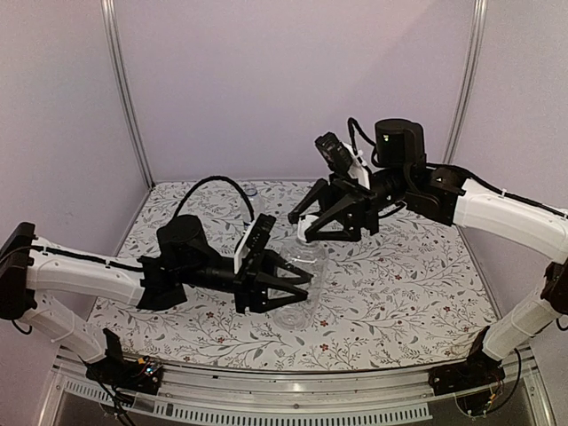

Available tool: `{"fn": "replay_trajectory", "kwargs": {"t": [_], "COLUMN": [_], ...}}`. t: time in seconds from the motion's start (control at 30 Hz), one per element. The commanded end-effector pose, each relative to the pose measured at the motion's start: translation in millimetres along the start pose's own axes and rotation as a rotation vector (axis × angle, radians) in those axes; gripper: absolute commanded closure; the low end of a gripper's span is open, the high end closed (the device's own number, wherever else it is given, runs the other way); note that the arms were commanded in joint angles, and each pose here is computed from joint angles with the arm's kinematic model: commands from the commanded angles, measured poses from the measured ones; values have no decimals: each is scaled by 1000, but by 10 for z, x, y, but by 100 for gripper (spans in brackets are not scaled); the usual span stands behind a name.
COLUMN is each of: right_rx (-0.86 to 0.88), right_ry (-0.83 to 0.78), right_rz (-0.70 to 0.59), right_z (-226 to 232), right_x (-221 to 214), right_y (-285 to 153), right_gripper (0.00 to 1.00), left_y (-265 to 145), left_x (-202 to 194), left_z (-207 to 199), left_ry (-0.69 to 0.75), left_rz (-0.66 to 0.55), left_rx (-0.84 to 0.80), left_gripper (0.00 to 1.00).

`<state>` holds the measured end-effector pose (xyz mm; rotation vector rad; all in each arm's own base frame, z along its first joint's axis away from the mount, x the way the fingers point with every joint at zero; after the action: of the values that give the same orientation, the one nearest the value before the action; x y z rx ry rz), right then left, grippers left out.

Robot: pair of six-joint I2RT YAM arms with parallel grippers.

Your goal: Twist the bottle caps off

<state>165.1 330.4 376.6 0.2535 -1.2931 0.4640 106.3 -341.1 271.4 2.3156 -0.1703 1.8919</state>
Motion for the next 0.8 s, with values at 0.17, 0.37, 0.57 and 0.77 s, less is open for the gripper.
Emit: {"fn": "replay_trajectory", "kwargs": {"t": [0.17,0.37,0.57,0.77], "right_rx": [-400,-627,-799,-894], "right_ry": [87,131,220,262], "right_rz": [-85,-176,-239,-229], "right_z": [-163,-234,-362,-471], "right_x": [237,378,395,322], "right_y": [-209,-381,-491,-394], "right_gripper": [16,10,10,11], "left_y": [-146,-182,-164,-154], "left_x": [158,94,79,76], "left_z": [272,447,543,613], "left_ry": [46,38,40,36], "left_rz": [-46,-19,1,14], "left_rx": [353,553,714,824], "left_gripper": [65,64,63,62]}}
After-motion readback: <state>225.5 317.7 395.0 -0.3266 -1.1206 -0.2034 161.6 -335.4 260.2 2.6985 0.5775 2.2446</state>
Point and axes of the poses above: each gripper's point midway between its finger pads, its own y axis out along the fingers, its own z axis along the line the jaws close on, x = y × z, the point moved 7 cm from there along -y, back along the fingers, and after that the axes turned 4 degrees about y, right-handed, at the moved point
